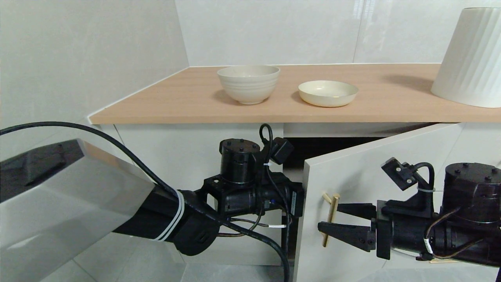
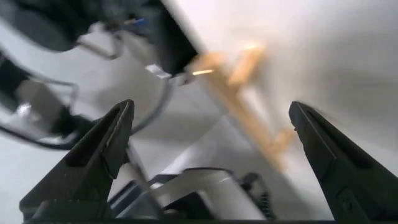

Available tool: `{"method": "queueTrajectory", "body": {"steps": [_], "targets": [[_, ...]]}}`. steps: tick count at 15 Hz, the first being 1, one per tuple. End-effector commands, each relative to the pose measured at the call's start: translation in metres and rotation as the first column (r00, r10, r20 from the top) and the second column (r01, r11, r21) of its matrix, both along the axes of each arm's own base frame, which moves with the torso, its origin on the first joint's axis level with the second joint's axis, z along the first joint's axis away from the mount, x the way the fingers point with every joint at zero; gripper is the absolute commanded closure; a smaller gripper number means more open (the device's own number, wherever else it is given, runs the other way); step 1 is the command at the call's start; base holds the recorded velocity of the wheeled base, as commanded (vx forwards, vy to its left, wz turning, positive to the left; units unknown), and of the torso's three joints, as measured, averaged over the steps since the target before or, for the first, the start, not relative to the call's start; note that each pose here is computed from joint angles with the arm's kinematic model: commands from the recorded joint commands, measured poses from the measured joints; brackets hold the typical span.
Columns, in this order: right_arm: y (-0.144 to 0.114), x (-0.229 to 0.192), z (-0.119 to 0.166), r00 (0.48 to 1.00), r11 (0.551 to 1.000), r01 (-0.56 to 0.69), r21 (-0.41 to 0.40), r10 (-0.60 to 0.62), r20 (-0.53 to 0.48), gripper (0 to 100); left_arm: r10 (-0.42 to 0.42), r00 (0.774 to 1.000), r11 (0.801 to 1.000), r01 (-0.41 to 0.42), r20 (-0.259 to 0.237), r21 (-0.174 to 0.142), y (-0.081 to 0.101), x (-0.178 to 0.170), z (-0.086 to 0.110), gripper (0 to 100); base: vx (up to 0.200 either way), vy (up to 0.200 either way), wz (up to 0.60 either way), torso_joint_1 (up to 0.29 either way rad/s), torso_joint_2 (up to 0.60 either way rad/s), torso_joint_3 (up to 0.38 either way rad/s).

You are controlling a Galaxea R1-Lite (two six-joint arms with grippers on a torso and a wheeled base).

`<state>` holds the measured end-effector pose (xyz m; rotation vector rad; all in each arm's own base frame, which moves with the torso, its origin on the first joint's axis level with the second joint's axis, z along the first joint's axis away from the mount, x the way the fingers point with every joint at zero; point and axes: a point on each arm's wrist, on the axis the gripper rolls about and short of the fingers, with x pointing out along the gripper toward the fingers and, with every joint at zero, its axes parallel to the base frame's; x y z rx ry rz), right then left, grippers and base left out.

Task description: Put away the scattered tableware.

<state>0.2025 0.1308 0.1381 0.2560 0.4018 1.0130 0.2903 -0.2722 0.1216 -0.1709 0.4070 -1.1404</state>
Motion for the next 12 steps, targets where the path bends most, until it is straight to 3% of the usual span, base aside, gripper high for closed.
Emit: {"method": "queueTrajectory", "body": {"steps": [1, 7, 12], "targets": [[-0.007, 0.000, -0.002, 1.000, 1.000, 0.022, -0.017, -0.022, 0.014, 0, -0.001, 1.000, 1.000, 0.001, 0.001, -0.002, 0.000, -0.001, 0.002, 100, 0.000, 0.000, 0.00, 0.000, 0.00, 0.000], [-0.031, -0.035, 0.000, 0.999, 0.999, 0.041, -0.032, -0.041, -0.005, 0, -0.006, 1.000, 1.000, 0.006, 0.004, -0.007, 0.001, -0.005, 0.006, 100, 0.000, 0.000, 0.00, 0.000, 0.00, 0.000], [-0.045, -0.090, 0.010, 0.994, 0.990, -0.061, -0.129, 0.049, -0.095, 0, -0.004, 1.000, 1.000, 0.004, 0.000, -0.010, 0.003, -0.006, 0.007, 100, 0.000, 0.000, 0.00, 0.000, 0.00, 0.000]]}}
